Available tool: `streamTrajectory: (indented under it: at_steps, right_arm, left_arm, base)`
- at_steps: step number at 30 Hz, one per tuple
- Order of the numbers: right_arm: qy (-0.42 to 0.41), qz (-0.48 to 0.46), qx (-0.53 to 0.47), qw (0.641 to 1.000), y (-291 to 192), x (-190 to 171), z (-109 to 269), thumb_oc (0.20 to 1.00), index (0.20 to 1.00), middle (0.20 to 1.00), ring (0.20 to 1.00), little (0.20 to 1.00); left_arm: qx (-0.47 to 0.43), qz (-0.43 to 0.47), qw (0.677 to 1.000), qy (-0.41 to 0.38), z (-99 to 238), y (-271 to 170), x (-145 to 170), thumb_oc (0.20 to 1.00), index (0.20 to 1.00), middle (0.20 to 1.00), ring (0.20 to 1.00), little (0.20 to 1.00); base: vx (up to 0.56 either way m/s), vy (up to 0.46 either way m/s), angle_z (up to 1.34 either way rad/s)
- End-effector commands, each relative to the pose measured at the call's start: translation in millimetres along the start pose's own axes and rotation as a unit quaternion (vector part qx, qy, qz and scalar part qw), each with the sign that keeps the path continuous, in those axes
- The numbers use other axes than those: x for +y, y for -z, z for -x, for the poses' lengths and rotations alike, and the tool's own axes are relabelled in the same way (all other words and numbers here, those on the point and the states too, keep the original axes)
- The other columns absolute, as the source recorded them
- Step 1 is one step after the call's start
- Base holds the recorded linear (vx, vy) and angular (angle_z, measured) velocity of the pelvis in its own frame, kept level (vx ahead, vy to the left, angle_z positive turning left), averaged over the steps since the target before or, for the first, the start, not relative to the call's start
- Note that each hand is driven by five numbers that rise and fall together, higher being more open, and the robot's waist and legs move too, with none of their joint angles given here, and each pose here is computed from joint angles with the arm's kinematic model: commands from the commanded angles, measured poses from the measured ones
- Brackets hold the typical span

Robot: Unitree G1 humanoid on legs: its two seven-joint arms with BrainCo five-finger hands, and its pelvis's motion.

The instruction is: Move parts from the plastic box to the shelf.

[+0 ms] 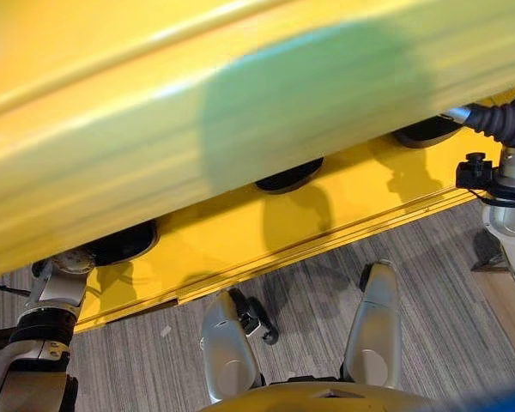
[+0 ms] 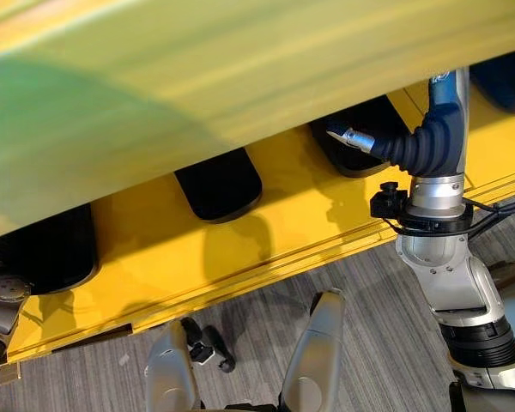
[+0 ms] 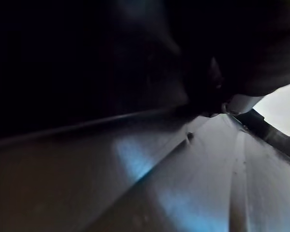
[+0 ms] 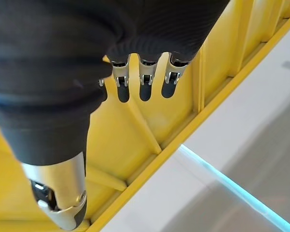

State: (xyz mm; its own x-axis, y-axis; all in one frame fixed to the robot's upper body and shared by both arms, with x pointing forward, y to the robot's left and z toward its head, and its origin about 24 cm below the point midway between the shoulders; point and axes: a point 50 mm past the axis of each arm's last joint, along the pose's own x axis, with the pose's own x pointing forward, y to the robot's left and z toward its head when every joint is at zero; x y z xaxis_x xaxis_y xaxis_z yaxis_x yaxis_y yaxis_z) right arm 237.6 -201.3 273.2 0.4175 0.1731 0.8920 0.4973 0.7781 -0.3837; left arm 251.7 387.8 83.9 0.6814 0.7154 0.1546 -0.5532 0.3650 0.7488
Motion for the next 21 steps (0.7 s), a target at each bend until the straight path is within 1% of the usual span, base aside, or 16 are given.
streamTrajectory:
  at_steps: [1, 5, 8, 9, 12, 13, 16, 21]
  right_arm:
    - [0.032, -0.001, -0.038, 0.999, -11.7, -17.6, -10.6, 1.000, 1.000, 1.000, 1.000, 1.000]
    - [0.033, 0.001, -0.031, 0.999, -11.0, -16.9, -9.6, 1.000, 1.000, 1.000, 1.000, 1.000]
    - [0.034, 0.006, -0.023, 0.999, -9.1, -16.7, -6.8, 1.000, 1.000, 1.000, 1.000, 1.000]
    - [0.034, 0.006, -0.023, 0.999, -9.2, -16.6, -6.8, 1.000, 1.000, 1.000, 1.000, 1.000]
    - [0.036, 0.006, -0.023, 0.999, -9.3, -14.6, -6.2, 1.000, 1.000, 1.000, 1.000, 1.000]
    - [0.038, 0.006, -0.021, 0.999, -9.3, -14.6, -5.0, 1.000, 1.000, 1.000, 1.000, 1.000]
    - [0.040, 0.005, -0.018, 0.999, -8.6, -14.1, -3.2, 1.000, 1.000, 1.000, 1.000, 1.000]
    - [0.047, 0.005, -0.013, 0.999, -8.1, -12.2, -0.7, 1.000, 1.000, 1.000, 1.000, 1.000]
  left_arm:
    - [-0.011, 0.022, 0.999, -0.046, -11.0, -4.5, 24.7, 1.000, 1.000, 1.000, 1.000, 1.000]
    - [-0.004, 0.052, 0.998, -0.044, -7.3, -4.7, 18.4, 1.000, 1.000, 1.000, 1.000, 1.000]
    - [0.033, 0.112, 0.992, -0.042, -3.2, 0.1, 11.7, 1.000, 1.000, 1.000, 1.000, 1.000]
    - [0.033, 0.112, 0.992, -0.042, -3.2, 0.2, 11.7, 1.000, 1.000, 1.000, 1.000, 1.000]
    - [0.054, 0.159, 0.985, -0.042, -2.1, 1.3, 6.7, 1.000, 1.000, 1.000, 1.000, 1.000]
    - [0.061, 0.186, 0.980, -0.048, -1.6, -0.5, 5.9, 1.000, 1.000, 1.000, 1.000, 1.000]
    - [0.082, 0.220, 0.970, -0.057, 0.4, 0.5, 2.9, 1.000, 1.000, 1.000, 1.000, 1.000]
    - [0.099, 0.251, 0.959, -0.084, 2.1, 0.2, 2.5, 1.000, 1.000, 1.000, 1.000, 1.000]
  base:
    - [0.01, -0.032, -0.05]
    - [0.01, -0.016, -0.02]
    - [0.01, -0.012, 0.00]
    - [0.00, 0.000, 0.00]
    - [0.00, -0.033, -0.01]
    - [0.00, -0.052, -0.01]
    - [0.01, -0.050, -0.01]
    - [0.02, -0.062, -0.01]
